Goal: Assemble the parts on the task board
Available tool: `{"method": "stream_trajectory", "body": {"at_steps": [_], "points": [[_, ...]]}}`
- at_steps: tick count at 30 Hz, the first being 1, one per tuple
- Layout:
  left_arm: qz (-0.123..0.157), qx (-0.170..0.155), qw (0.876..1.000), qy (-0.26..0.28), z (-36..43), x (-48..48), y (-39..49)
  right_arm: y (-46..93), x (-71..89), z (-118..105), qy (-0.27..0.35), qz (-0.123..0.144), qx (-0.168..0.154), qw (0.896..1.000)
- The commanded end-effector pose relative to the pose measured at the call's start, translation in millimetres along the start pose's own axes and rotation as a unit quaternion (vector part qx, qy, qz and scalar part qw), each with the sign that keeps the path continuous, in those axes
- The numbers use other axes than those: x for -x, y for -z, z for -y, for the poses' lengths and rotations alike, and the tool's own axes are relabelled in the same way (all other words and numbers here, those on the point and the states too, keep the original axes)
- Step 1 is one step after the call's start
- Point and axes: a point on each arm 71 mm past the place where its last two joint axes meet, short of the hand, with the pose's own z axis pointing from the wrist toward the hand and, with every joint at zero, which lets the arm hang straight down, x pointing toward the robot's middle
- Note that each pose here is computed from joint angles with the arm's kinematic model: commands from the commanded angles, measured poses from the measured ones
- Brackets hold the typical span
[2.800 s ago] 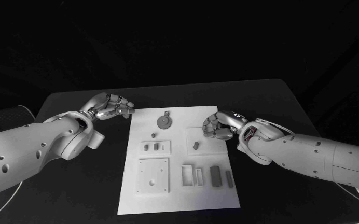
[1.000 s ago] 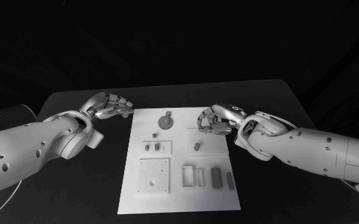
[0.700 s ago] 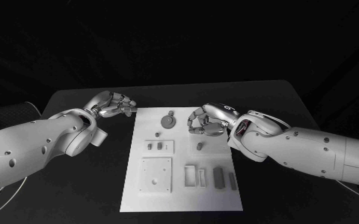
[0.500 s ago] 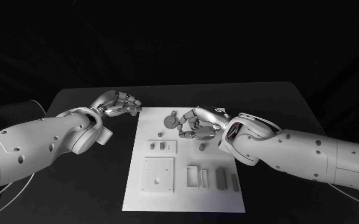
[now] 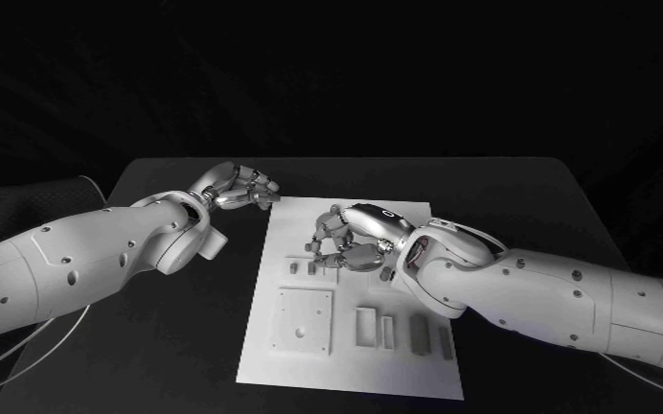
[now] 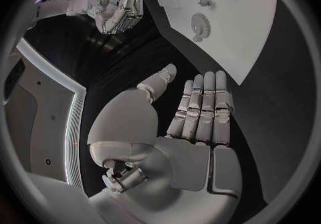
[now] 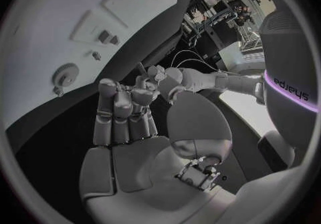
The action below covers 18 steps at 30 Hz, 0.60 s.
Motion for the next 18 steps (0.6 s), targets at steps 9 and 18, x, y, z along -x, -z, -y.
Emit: {"method": "stream_trajectory", "body": {"at_steps": [9,18], "points": [[0.011,-0.004,1.000,0.001,3.0,-1.6,-2.6,-7.3,-36.2,-1.6,0.005,-0.055,0.007,0.998],[0.009,-0.004,1.000,0.001,3.5,-2.5,-3.1,-6.6,-51.0,-4.8,0.013,-0.075,0.015,0.997]]}}
